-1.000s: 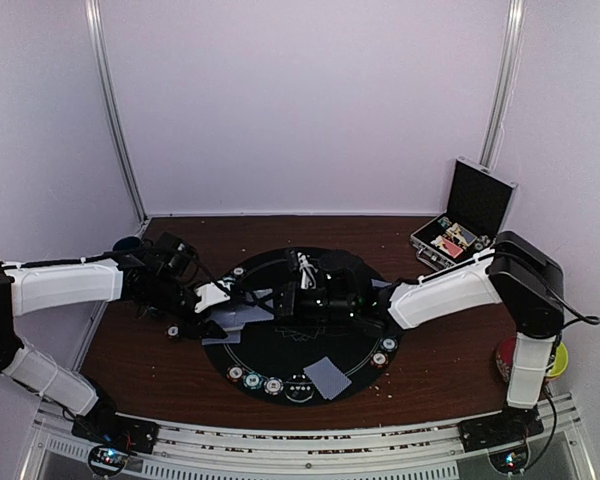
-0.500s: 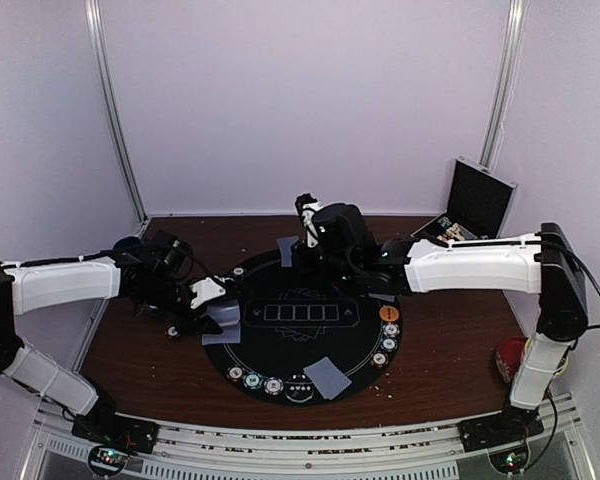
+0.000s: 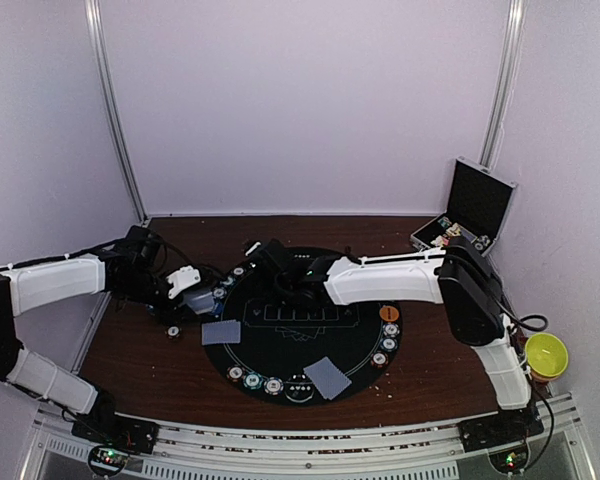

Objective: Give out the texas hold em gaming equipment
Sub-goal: Flop the poker card in the community card area.

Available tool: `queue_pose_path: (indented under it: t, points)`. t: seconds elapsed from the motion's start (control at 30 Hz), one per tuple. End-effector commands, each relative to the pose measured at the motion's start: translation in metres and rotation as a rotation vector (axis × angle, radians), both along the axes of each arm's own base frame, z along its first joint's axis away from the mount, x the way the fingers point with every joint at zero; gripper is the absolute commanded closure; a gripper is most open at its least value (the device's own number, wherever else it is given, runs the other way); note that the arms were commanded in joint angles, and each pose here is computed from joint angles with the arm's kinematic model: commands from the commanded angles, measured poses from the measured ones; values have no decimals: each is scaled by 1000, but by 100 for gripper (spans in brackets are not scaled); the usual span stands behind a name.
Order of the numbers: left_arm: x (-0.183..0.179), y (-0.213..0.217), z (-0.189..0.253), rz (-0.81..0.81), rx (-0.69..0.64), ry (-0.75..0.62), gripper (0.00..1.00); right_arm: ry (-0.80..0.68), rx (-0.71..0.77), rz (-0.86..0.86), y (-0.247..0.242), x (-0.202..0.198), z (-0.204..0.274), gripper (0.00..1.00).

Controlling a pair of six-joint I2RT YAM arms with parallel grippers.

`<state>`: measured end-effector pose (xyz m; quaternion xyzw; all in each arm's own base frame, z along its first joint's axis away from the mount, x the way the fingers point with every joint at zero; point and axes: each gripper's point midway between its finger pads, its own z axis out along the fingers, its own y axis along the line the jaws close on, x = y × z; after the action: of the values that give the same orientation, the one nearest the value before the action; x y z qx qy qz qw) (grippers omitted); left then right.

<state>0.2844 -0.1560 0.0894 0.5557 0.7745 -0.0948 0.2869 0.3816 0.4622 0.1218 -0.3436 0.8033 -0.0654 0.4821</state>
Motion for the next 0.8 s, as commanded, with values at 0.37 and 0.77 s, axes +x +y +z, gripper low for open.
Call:
queue_pose_path:
  t: [0.37, 0.77]
  points:
    - [3, 33, 0, 39, -6, -5, 47, -188, -395, 97, 43, -1, -16, 100]
    - [3, 34, 4, 42, -16, -9, 47, -141, -427, 236, 70, -17, -58, 96]
